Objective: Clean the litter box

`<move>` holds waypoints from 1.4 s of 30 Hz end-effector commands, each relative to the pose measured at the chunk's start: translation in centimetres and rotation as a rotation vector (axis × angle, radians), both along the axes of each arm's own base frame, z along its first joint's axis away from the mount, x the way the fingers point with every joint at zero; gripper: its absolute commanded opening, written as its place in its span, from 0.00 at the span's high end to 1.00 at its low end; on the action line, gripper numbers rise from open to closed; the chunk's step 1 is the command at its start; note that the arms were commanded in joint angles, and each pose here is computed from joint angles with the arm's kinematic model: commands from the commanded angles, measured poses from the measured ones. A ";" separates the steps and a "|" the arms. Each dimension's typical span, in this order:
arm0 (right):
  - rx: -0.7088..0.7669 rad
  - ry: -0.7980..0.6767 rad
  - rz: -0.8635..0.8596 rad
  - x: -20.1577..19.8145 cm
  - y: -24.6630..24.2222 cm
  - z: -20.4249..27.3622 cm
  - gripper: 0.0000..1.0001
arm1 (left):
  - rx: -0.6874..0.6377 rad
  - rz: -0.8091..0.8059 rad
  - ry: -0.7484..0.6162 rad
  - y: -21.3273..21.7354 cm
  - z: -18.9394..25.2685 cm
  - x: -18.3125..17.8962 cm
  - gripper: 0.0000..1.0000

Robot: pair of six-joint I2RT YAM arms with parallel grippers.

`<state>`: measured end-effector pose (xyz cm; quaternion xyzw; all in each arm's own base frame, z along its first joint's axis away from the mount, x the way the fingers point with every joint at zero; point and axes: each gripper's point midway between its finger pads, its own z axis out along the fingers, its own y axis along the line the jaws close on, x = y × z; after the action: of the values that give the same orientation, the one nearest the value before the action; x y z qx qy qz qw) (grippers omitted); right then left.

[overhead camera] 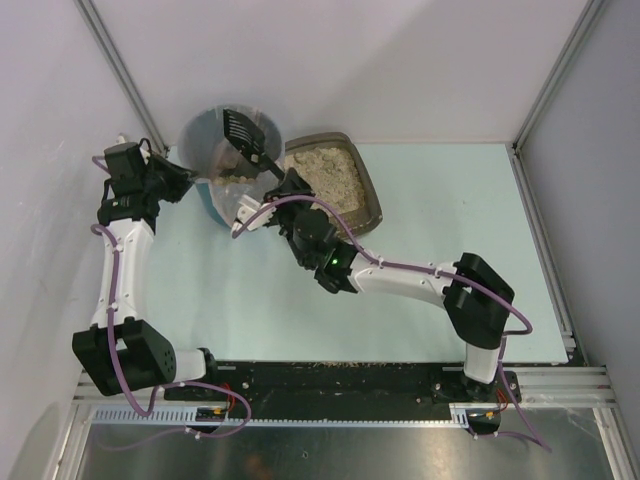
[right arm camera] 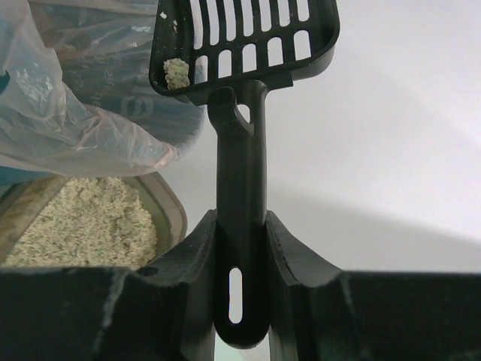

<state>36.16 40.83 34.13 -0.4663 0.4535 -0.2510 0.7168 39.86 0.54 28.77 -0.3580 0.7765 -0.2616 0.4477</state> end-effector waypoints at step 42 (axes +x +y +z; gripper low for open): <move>0.948 1.450 -0.525 -1.4 -13.2 -13.3 1.00 | 0.045 -0.174 -0.011 -2.9 -0.6 -1.0 1.00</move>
<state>35.66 26.95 21.50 -0.0430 0.9164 0.1665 0.3615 39.63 0.56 28.71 -0.3383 0.7805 -0.2550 0.4597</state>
